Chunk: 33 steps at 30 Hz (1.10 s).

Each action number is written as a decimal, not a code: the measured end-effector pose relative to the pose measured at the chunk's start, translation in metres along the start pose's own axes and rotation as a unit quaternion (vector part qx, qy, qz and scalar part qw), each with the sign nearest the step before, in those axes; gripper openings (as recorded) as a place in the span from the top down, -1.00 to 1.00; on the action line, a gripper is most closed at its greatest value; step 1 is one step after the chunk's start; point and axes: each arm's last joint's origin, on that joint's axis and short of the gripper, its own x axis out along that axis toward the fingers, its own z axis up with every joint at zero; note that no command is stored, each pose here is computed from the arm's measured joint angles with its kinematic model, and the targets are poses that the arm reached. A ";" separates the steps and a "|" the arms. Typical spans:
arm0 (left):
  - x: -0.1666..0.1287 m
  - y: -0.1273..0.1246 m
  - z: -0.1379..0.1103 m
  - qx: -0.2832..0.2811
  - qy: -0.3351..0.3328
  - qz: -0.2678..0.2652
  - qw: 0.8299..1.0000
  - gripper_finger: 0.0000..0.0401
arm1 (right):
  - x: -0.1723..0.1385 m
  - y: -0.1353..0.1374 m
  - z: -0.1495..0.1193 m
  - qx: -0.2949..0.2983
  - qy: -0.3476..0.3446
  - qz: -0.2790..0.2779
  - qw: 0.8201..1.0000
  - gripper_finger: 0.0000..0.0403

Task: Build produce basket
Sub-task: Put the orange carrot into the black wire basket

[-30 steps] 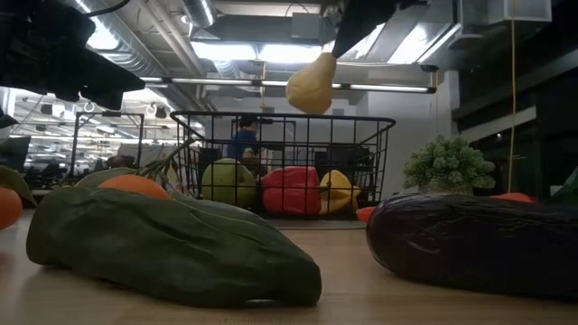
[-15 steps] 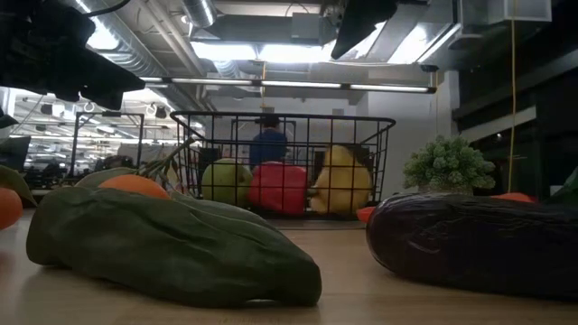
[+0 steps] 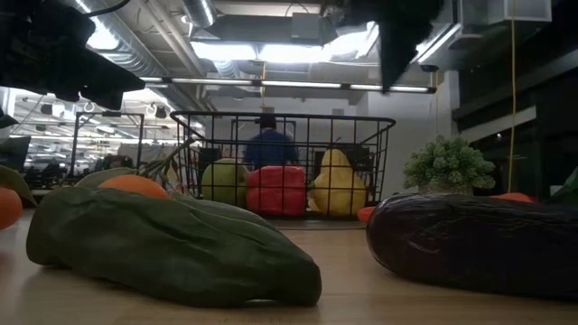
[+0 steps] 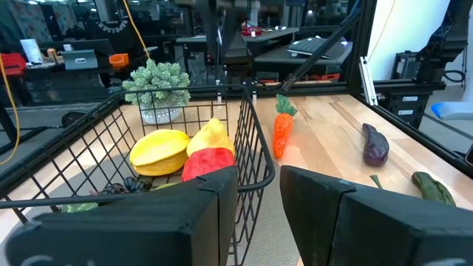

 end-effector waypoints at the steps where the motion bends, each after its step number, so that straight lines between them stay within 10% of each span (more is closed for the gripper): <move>1: 0.000 0.000 0.000 0.000 0.000 0.000 1.000 0.53 | 0.005 0.001 -0.005 0.005 0.019 -0.002 1.000 0.64; 16: 0.000 0.000 0.000 0.000 0.000 0.000 1.000 0.53 | 0.071 0.044 -0.074 0.031 0.159 0.061 0.985 0.65; 33: 0.000 0.000 0.000 0.000 0.000 0.000 1.000 0.53 | 0.084 0.072 -0.066 -0.013 0.036 0.167 0.985 0.65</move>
